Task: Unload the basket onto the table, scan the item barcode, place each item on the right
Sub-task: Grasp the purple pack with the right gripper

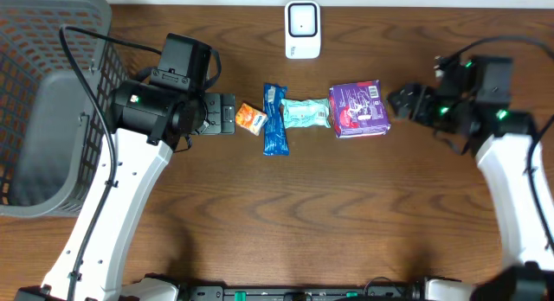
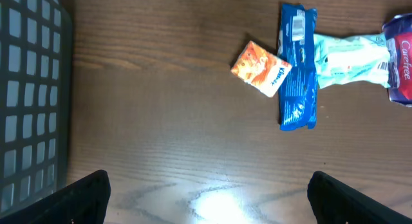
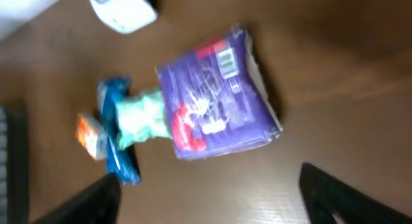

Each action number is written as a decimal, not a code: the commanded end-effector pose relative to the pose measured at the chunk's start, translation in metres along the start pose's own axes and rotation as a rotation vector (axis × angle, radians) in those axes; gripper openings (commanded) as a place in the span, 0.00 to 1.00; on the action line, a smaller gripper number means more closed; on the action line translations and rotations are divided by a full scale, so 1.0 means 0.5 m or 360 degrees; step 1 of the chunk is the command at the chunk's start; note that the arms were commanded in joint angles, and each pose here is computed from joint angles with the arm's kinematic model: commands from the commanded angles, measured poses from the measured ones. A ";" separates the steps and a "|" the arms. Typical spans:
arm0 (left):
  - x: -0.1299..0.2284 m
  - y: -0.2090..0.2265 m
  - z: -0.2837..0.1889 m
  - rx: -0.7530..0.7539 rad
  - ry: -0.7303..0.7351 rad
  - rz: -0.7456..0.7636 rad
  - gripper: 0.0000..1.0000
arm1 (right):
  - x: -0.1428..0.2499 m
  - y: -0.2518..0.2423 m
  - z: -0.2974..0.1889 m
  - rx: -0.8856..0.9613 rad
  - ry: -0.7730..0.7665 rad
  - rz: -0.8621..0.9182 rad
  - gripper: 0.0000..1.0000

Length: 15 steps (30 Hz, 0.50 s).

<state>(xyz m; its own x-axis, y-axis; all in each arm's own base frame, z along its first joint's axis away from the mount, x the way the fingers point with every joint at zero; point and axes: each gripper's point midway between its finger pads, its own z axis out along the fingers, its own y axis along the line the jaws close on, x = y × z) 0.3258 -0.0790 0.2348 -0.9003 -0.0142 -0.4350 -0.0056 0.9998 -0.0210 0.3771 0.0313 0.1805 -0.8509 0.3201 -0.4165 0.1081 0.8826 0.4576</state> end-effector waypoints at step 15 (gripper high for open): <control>-0.002 0.005 0.001 -0.0018 0.0003 -0.0020 0.98 | -0.041 -0.021 0.239 -0.0321 0.0379 -0.0499 0.86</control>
<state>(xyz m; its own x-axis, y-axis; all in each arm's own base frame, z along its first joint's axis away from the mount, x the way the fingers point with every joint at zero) 0.3257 -0.0790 0.2347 -0.9007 -0.0141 -0.4343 -0.0055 0.9998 -0.0211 0.4462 0.0433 0.0917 -0.9424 -0.0120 -0.3343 -0.1689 0.8796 0.4448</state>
